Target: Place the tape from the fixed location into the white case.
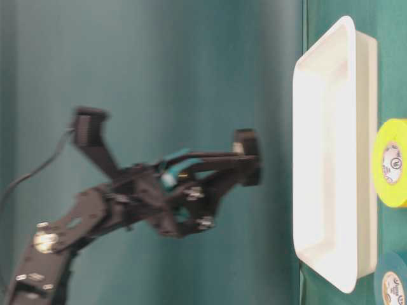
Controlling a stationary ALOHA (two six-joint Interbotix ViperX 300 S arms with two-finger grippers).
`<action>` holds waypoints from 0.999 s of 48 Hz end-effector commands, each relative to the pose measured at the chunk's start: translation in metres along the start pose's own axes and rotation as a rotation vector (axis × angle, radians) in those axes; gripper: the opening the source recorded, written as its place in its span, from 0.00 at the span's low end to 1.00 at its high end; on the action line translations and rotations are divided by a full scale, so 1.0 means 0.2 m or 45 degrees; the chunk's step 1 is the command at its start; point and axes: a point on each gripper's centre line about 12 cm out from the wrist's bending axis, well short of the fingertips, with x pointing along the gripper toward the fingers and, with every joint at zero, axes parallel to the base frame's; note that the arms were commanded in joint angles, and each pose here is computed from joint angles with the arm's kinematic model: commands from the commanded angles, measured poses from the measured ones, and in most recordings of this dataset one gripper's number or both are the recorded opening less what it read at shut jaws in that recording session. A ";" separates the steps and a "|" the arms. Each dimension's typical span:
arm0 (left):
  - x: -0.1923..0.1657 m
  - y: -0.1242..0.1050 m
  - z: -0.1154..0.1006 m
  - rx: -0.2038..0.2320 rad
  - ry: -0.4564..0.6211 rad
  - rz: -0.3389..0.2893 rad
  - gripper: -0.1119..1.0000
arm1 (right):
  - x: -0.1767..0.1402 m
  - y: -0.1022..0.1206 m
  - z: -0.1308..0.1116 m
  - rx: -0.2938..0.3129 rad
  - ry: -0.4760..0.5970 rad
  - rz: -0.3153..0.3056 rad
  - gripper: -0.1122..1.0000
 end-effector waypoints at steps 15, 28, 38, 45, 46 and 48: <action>0.18 0.02 -0.07 -0.027 -0.025 0.031 0.31 | 0.01 0.00 0.03 0.002 -0.023 0.000 0.10; 0.25 0.03 -0.14 -0.030 0.002 0.028 0.31 | 0.01 0.00 0.03 0.000 -0.020 0.000 0.10; 0.27 0.03 -0.14 -0.026 -0.003 0.031 0.31 | 0.01 0.00 0.03 0.000 -0.018 0.000 0.10; 0.27 0.04 -0.13 -0.028 -0.011 0.036 0.31 | 0.01 0.00 0.03 0.002 -0.020 0.000 0.10; 0.27 0.04 -0.13 -0.026 -0.011 0.036 0.31 | 0.01 0.00 0.03 0.002 -0.018 0.000 0.10; 0.27 0.04 -0.14 -0.028 -0.010 0.037 0.31 | 0.01 0.00 0.03 0.000 -0.016 0.000 0.10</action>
